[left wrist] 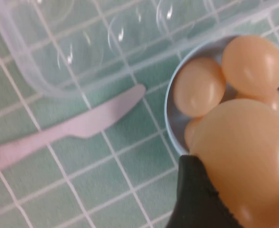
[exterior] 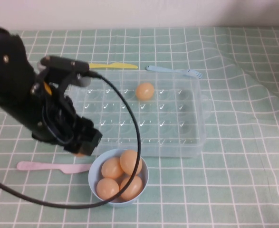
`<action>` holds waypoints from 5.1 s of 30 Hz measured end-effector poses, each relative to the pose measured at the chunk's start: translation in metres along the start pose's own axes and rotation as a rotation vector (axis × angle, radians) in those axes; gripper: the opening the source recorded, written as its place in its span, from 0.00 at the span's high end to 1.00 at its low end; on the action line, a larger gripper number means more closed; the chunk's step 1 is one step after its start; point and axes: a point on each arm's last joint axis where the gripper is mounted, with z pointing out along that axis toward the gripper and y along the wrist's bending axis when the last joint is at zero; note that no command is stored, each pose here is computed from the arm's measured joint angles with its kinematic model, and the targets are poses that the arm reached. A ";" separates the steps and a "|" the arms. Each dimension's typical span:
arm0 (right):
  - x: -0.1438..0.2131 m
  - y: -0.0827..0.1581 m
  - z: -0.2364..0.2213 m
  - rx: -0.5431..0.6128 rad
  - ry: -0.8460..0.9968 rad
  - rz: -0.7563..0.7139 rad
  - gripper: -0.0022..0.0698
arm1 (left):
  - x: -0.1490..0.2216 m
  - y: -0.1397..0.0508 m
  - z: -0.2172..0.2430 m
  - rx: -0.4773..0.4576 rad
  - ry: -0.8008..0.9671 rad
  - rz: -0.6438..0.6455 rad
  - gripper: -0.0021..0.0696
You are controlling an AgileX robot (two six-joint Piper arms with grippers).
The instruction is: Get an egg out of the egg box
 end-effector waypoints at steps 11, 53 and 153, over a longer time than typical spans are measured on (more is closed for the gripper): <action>0.000 0.000 0.000 0.000 0.000 0.000 0.99 | 0.012 -0.013 0.053 0.006 0.046 -0.024 0.50; 0.000 0.000 0.000 0.000 0.000 0.000 0.99 | 0.022 -0.017 -0.011 -0.045 -0.304 0.112 0.63; 0.000 0.000 0.000 0.000 -0.001 0.000 0.99 | 0.265 0.036 0.049 -0.373 -0.925 -0.075 0.98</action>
